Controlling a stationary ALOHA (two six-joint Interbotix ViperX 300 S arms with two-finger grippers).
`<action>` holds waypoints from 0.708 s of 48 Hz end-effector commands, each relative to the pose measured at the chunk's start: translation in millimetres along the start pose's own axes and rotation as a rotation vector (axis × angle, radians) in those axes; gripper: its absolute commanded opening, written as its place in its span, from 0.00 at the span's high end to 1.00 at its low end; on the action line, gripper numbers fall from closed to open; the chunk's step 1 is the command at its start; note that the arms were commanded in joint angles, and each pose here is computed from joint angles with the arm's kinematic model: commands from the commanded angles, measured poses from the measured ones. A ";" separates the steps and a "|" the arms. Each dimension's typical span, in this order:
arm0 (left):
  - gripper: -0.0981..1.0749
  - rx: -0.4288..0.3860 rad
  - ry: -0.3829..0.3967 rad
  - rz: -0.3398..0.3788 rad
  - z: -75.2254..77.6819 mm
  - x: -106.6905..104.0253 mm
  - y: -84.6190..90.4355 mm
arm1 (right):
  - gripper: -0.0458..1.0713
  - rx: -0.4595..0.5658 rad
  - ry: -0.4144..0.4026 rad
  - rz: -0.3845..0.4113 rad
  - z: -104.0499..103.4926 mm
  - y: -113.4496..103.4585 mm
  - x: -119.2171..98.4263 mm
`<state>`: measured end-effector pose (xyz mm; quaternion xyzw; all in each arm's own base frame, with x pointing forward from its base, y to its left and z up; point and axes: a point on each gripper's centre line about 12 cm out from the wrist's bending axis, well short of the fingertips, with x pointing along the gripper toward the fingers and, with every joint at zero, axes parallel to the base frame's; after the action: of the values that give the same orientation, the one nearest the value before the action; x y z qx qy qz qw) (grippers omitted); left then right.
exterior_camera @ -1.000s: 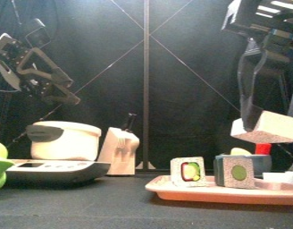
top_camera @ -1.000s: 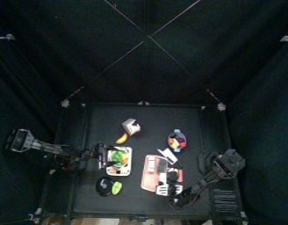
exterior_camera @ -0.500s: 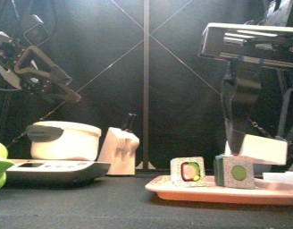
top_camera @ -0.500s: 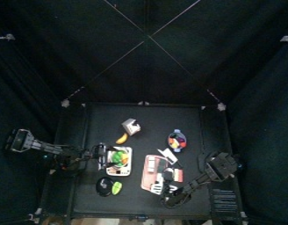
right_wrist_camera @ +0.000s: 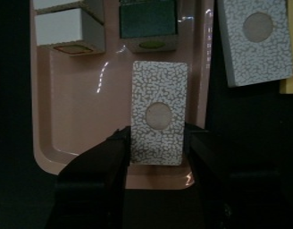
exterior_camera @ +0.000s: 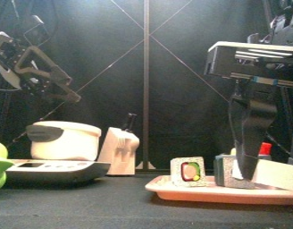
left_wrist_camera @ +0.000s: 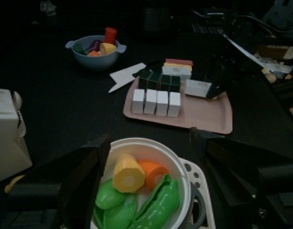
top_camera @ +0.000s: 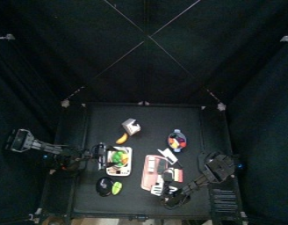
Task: Place rice on pink plate
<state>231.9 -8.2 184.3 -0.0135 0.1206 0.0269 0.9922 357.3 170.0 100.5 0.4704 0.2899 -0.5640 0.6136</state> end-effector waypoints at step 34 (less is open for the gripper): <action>0.04 -0.003 -0.023 -0.002 7.5 2.5 -1.1 | 0.20 0.010 0.004 0.032 4.8 7.4 -8.3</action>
<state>231.9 -8.2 184.3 -0.0127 0.1207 0.0268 0.9923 358.0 168.3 99.2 0.4672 0.2870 -0.5634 0.6180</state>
